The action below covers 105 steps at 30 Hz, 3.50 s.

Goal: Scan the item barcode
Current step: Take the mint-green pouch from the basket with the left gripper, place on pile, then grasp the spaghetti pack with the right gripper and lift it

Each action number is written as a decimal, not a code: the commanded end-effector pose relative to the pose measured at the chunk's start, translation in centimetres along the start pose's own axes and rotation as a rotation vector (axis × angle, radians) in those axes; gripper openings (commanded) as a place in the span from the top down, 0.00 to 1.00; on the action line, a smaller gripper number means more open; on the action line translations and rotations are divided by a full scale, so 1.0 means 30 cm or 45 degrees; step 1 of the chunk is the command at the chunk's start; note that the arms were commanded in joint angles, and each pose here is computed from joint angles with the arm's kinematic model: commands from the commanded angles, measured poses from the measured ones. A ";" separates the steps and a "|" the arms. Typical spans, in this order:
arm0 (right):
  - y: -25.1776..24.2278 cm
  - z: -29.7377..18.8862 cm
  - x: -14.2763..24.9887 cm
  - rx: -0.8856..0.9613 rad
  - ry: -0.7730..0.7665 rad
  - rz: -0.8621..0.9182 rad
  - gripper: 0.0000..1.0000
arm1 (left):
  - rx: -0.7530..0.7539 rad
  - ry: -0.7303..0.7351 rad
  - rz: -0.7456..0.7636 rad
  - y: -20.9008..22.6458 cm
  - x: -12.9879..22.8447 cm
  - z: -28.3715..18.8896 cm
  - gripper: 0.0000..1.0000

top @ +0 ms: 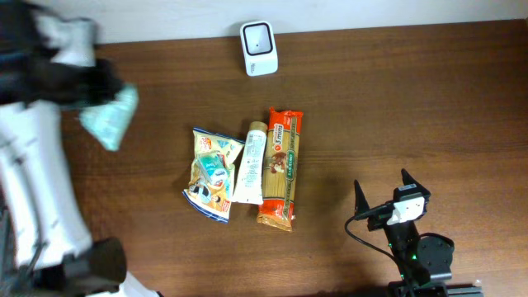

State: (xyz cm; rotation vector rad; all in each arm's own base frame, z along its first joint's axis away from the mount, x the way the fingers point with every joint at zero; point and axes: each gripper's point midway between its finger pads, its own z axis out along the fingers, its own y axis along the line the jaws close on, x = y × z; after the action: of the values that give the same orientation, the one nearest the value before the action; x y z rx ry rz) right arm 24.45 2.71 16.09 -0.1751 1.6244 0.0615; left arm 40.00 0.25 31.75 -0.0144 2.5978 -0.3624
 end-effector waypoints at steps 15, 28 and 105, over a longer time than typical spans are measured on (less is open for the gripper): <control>-0.029 -0.002 -0.044 0.059 -0.074 -0.002 0.01 | 0.218 0.271 0.014 -0.464 0.362 0.675 0.01; 0.121 0.148 -0.278 -0.349 0.580 0.427 0.02 | -0.400 -0.029 0.056 0.167 -0.007 0.122 0.01; 0.101 0.334 0.388 -0.783 1.837 0.757 0.14 | -0.137 0.263 0.115 0.173 0.239 0.506 0.01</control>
State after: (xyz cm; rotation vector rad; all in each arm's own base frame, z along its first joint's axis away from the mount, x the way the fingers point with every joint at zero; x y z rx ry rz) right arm 33.13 5.35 3.14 -0.2037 3.0649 1.0240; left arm 41.55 0.93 14.48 0.1225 2.8037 -0.1822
